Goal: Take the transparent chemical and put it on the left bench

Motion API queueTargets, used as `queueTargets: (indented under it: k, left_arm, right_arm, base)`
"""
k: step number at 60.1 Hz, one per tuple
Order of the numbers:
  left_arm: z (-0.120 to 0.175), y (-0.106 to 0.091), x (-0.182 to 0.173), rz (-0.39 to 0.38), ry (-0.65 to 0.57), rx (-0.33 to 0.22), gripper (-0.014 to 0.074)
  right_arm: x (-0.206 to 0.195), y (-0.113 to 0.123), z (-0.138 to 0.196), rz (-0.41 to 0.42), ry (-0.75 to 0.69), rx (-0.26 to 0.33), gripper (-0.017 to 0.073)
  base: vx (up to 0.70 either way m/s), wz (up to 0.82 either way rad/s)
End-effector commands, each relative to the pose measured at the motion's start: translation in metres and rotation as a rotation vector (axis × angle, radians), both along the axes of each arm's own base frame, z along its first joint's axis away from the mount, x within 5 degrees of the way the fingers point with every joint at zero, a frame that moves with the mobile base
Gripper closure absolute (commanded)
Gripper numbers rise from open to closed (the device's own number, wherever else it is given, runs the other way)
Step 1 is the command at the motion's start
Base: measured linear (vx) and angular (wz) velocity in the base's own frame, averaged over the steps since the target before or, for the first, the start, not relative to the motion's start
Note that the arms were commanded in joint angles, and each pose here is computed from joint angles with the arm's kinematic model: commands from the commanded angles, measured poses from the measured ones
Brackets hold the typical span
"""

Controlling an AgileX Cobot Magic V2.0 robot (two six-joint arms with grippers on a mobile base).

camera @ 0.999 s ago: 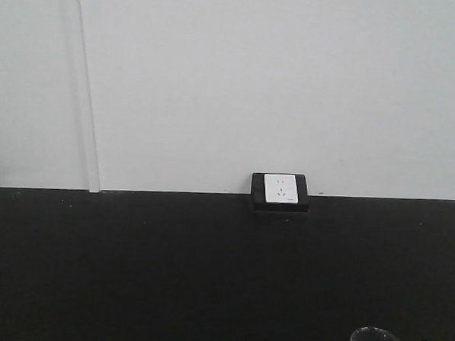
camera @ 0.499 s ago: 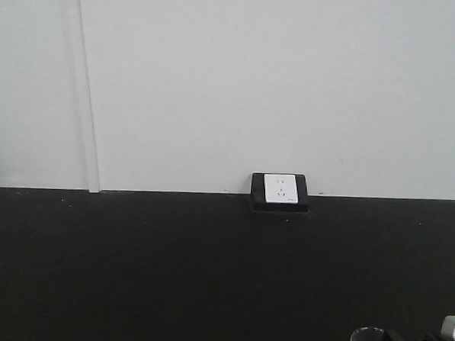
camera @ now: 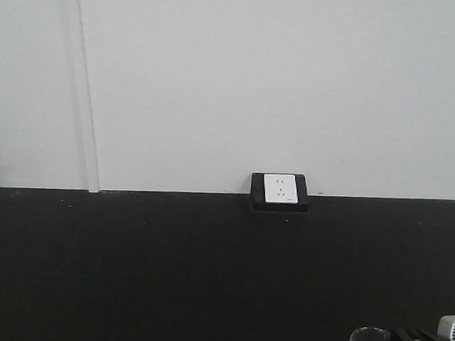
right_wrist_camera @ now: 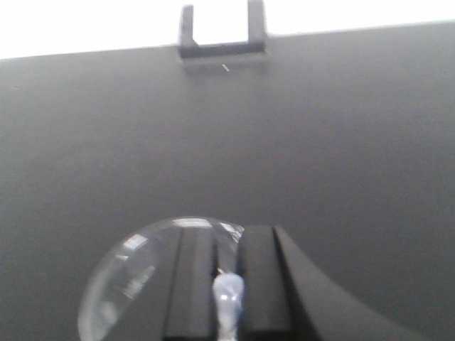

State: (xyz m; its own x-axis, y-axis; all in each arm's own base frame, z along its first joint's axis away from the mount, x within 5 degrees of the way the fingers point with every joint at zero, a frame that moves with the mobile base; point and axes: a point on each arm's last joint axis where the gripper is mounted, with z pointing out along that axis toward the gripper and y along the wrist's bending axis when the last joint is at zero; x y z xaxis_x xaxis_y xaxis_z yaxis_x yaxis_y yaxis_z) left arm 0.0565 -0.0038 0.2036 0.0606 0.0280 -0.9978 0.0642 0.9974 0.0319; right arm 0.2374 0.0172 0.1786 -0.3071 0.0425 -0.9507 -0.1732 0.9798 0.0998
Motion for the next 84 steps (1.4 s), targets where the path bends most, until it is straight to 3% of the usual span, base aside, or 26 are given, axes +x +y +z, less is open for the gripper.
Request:
queueTargets:
  k: [1,19,27,33,37,43,51,54,61,65,84]
  left_arm:
    - [0.003,0.000,-0.001,-0.001,-0.081,-0.014,0.0597]
    - [0.003,0.000,-0.001,-0.001,-0.081,-0.014,0.0597]
    - [0.003,0.000,-0.001,-0.001,-0.081,-0.014,0.0597]
    - [0.003,0.000,-0.001,-0.001,-0.081,-0.014,0.0597]
    - [0.003,0.000,-0.001,-0.001,-0.081,-0.014,0.0597]
    - [0.003,0.000,-0.001,-0.001,-0.081,-0.014,0.0597]
    - [0.003,0.000,-0.001,-0.001,-0.081,-0.014,0.0597]
    - [0.003,0.000,-0.001,-0.001,-0.081,-0.014,0.0597]
    - [0.003,0.000,-0.001,-0.001,-0.081,-0.014,0.0597]
    - [0.003,0.000,-0.001,-0.001,-0.081,-0.014,0.0597]
    - [0.003,0.000,-0.001,-0.001,-0.081,-0.014,0.0597]
  right_arm:
    - [0.000,0.005,0.033,0.059,-0.192,-0.011,0.0468]
    - [-0.040,0.004,0.085,0.057,-0.297,-0.072,0.0491]
    - [-0.069,0.006,0.104,0.076,-0.315,-0.061,0.0488]
    - [-0.091,0.009,0.115,0.110,-0.341,-0.097,0.0488]
    - [-0.102,0.010,0.120,0.125,-0.357,-0.081,0.0488]
    - [-0.116,0.012,0.122,0.149,-0.353,-0.089,0.0488]
    - [-0.129,0.016,0.121,0.193,-0.319,-0.041,0.0488]
    - [-0.134,0.019,0.120,0.230,-0.306,-0.045,0.0488]
    - [-0.145,0.025,0.114,0.323,-0.260,-0.120,0.0488]
    - [-0.148,0.028,0.114,0.351,-0.249,-0.103,0.0487]
    - [-0.149,0.029,0.114,0.362,-0.249,-0.103,0.0487]
  base:
    - [0.00,0.00]
    - [0.00,0.00]
    - [0.00,0.00]
    - [0.00,0.00]
    - [0.00,0.00]
    - [0.00,0.00]
    - [0.00,0.00]
    - [0.00,0.00]
    - [0.00,0.00]
    - [0.00,0.00]
    - [0.00,0.00]
